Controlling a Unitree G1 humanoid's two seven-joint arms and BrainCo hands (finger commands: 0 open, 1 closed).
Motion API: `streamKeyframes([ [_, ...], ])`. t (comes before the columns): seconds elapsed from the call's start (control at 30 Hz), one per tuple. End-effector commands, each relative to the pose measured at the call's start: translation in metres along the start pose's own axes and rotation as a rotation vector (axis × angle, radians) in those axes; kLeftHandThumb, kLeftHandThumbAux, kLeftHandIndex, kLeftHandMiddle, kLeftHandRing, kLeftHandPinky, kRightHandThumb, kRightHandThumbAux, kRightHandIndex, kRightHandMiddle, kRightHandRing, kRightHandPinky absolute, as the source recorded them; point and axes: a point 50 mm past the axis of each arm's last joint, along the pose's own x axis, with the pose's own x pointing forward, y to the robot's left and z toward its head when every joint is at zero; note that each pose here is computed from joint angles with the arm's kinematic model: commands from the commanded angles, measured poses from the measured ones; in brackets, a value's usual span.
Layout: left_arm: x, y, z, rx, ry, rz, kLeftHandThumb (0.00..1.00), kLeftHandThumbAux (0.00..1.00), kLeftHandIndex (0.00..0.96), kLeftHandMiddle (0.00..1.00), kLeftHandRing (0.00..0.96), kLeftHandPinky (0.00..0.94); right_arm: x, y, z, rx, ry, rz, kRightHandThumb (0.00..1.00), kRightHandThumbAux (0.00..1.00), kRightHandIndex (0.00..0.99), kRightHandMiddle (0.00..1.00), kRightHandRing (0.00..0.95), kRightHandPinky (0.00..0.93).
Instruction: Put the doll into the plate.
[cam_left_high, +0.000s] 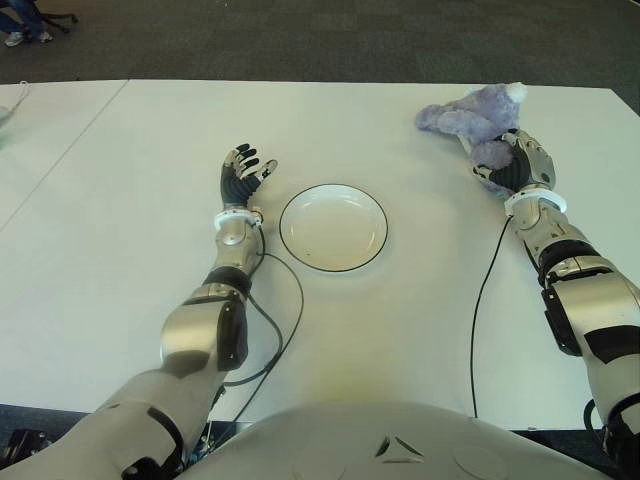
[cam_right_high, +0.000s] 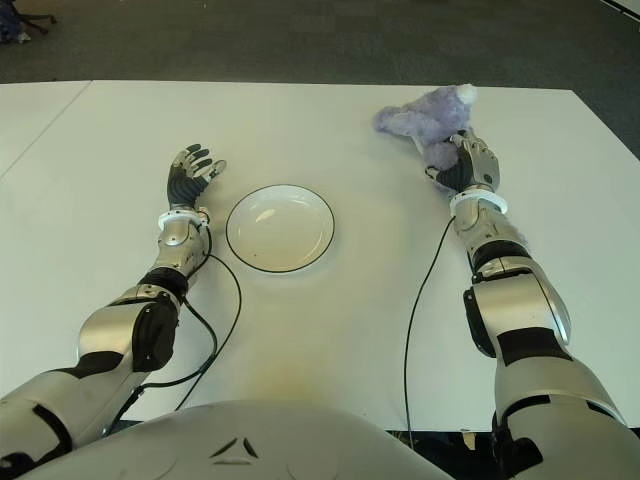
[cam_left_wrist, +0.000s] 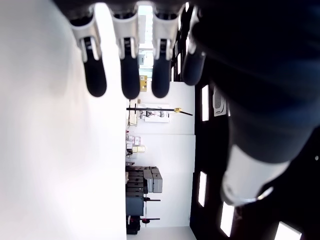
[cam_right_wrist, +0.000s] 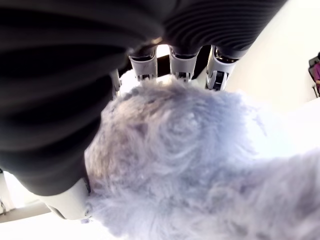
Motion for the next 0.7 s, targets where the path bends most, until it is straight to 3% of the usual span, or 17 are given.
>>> streamKeyframes([
  [0.03,-0.065,0.006,-0.093,-0.002,0.450,0.018,0.000,0.760,0.209,0.254,0.257,0.270,-0.023,0.036,-0.014,0.043,0.090,0.118,0.370,0.775,0.315,0.151,0.115,0.123],
  [0.13,-0.065,0.008,-0.094,0.001,0.456,0.014,0.000,0.742,0.199,0.252,0.256,0.254,-0.027,0.042,-0.014,0.072,0.119,0.126,0.381,0.779,0.320,0.156,0.114,0.119],
  [0.17,-0.066,0.008,-0.094,0.001,0.457,0.013,0.000,0.732,0.193,0.248,0.253,0.248,-0.027,0.043,-0.014,0.078,0.124,0.128,0.608,0.743,0.386,0.162,0.118,0.123],
  [0.23,-0.066,0.008,-0.094,0.000,0.457,0.012,0.000,0.721,0.188,0.244,0.250,0.243,-0.028,0.045,-0.015,0.089,0.133,0.132,0.676,0.732,0.405,0.165,0.119,0.124],
  [0.43,-0.066,0.010,-0.094,0.002,0.445,0.015,0.000,0.696,0.192,0.250,0.255,0.273,-0.038,0.056,-0.021,0.156,0.201,0.167,0.688,0.729,0.409,0.160,0.115,0.121],
  [0.7,-0.067,0.010,-0.095,0.003,0.442,0.020,0.000,0.692,0.197,0.267,0.265,0.257,-0.041,0.060,-0.023,0.219,0.242,0.182,0.686,0.729,0.407,0.151,0.100,0.091],
])
